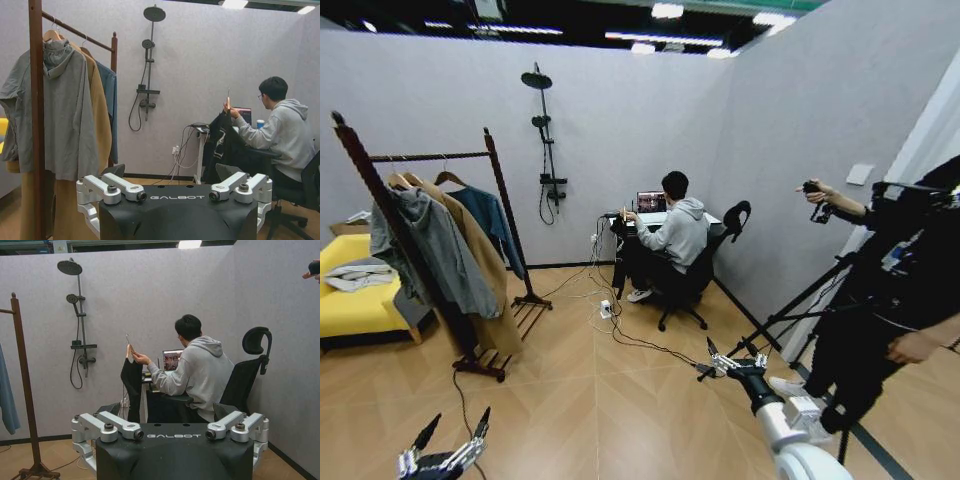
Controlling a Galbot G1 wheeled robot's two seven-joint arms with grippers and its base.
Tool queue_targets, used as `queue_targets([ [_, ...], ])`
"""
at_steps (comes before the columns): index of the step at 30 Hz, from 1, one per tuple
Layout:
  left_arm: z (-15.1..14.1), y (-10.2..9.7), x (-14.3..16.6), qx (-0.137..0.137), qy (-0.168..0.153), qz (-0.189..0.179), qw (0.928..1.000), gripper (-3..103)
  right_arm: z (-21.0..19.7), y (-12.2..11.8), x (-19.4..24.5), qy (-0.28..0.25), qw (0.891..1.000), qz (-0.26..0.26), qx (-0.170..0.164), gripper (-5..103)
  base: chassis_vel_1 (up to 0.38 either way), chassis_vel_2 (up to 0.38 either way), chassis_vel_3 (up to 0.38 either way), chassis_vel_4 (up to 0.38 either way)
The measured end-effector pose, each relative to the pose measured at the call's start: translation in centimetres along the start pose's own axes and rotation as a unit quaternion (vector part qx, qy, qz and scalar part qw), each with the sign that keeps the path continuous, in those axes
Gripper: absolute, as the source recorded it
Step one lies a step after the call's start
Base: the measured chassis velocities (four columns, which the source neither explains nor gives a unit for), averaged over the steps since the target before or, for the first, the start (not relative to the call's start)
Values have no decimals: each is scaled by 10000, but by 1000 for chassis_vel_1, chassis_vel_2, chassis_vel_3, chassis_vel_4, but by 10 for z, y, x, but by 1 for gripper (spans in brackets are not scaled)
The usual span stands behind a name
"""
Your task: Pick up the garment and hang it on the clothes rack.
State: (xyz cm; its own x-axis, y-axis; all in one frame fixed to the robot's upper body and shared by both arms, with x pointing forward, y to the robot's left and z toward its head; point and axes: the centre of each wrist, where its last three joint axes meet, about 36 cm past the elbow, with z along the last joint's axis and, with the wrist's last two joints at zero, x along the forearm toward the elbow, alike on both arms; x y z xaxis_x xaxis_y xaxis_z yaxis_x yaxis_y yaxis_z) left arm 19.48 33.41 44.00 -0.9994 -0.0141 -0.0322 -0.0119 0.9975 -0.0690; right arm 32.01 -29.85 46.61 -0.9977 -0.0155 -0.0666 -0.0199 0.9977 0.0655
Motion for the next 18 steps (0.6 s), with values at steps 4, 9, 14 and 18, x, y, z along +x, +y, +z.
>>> queue_targets([
  [4,0,0,0,0,0,0,10000,100,0,0,0,3,10000,20,82,100,0,0,0,0],
  [9,0,0,0,0,0,0,10000,100,-2,-2,1,44,9999,73,118,100,0,0,0,0],
  [14,0,0,0,0,0,0,10000,100,-1,-5,-1,-2,9998,144,137,100,0,0,0,0],
  [18,0,0,0,0,0,0,10000,100,-2,-6,0,-49,9997,166,174,100,-51,34,26,-42],
])
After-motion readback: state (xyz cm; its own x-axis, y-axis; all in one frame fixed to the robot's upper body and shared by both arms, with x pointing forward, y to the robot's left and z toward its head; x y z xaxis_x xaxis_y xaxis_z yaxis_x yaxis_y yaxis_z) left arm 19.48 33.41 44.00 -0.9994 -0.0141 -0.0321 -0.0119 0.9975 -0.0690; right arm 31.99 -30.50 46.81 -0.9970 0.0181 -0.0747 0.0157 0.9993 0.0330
